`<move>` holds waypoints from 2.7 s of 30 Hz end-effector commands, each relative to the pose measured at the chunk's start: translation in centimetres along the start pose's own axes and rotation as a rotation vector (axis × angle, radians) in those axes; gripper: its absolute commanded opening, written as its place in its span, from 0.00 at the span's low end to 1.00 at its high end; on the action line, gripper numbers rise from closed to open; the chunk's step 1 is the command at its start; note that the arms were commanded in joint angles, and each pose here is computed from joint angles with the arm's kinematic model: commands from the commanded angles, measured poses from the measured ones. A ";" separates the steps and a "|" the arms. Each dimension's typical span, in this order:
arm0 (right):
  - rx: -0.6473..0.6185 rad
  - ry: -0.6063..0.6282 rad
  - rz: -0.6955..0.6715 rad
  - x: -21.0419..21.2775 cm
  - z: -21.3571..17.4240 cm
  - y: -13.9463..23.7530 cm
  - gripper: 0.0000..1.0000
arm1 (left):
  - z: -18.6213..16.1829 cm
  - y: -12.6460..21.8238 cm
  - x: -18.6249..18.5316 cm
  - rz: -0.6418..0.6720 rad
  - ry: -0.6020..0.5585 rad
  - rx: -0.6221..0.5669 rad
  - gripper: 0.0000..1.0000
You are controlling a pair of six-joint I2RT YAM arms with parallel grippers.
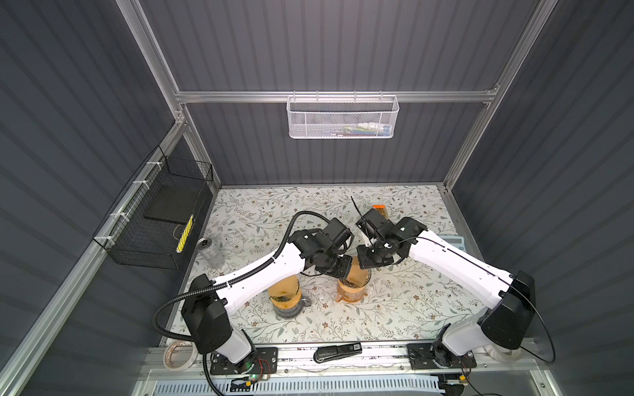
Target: Place the coffee filter in the dripper
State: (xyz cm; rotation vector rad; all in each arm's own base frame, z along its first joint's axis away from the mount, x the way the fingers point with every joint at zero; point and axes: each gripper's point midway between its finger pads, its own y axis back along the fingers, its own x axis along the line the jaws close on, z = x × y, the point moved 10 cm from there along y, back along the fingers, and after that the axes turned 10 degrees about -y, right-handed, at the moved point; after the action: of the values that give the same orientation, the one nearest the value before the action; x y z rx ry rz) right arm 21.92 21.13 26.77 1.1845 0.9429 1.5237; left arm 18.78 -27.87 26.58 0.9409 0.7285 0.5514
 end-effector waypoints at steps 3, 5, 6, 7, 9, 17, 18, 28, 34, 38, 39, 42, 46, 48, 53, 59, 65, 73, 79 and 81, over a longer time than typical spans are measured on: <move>-0.017 0.021 -0.027 0.4 0.6 0.0 0.02 | 0.0 0.7 -0.1 0.007 0.000 -0.021 0.16; -0.019 0.025 -0.028 0.4 0.7 0.0 0.02 | 0.0 1.0 -0.2 0.004 -0.002 -0.029 0.16; -0.018 0.025 -0.030 0.4 0.7 -0.1 0.02 | 0.0 1.0 -0.1 0.005 -0.002 -0.030 0.16; -0.019 0.027 -0.031 0.5 0.8 -0.1 0.02 | 0.0 1.1 -0.1 0.006 -0.002 -0.029 0.16; -0.021 0.029 -0.037 0.5 0.8 -0.2 0.02 | -0.1 1.1 -0.2 0.005 -0.003 -0.027 0.16; -0.022 0.031 -0.048 0.4 0.9 -0.5 0.02 | -0.3 0.5 0.0 0.002 0.001 -0.011 0.16; -0.024 0.031 -0.048 0.4 0.9 -0.5 0.02 | -0.3 0.4 0.0 0.002 0.001 -0.009 0.16; -0.024 0.038 -0.040 0.7 0.8 -0.3 0.02 | -0.4 0.5 0.0 0.002 0.007 -0.011 0.15; -0.038 0.047 -0.033 1.0 0.7 0.5 0.05 | 0.0 1.7 -0.3 -0.001 0.007 -0.046 0.15; -0.052 0.047 -0.031 1.0 0.7 1.1 0.11 | 0.0 2.0 -0.3 -0.002 0.007 -0.052 0.15; -0.055 0.047 -0.032 1.0 0.6 1.2 0.13 | 0.0 2.2 -0.4 -0.001 0.007 -0.055 0.15; -0.064 0.048 -0.029 1.1 0.6 1.6 0.16 | 0.0 2.4 -0.4 0.002 0.004 -0.058 0.15; -0.071 0.045 -0.034 1.0 0.5 2.0 0.18 | -0.1 2.5 -0.4 0.004 0.005 -0.057 0.15; -0.073 0.045 -0.036 0.9 0.4 2.2 0.18 | -0.1 2.6 -0.4 0.007 0.005 -0.058 0.15; -0.071 0.046 -0.038 0.8 0.1 2.2 0.11 | -0.4 2.4 -0.2 0.013 0.008 -0.049 0.15; -0.052 0.047 -0.050 0.7 -0.1 1.3 0.03 | -0.6 1.8 0.0 0.015 0.013 -0.031 0.15; -0.042 0.048 -0.058 0.6 -0.2 0.7 0.00 | -0.8 1.6 0.1 0.027 0.014 -0.020 0.15; -0.040 0.043 -0.060 0.4 -0.4 0.2 0.00 | -1.0 1.2 0.4 0.055 0.016 0.003 0.15; -0.036 0.039 -0.060 0.4 -0.5 -0.2 0.00 | -1.1 1.0 0.6 0.069 0.019 0.014 0.14; -0.038 0.037 -0.058 0.4 -0.5 -0.2 0.00 | -1.1 1.0 0.5 0.068 0.017 0.014 0.14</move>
State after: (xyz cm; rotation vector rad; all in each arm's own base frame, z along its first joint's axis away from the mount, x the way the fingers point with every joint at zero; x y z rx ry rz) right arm 21.60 21.54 26.67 1.1008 0.9672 1.5180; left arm 18.50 -26.87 27.42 0.9350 0.7016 0.6016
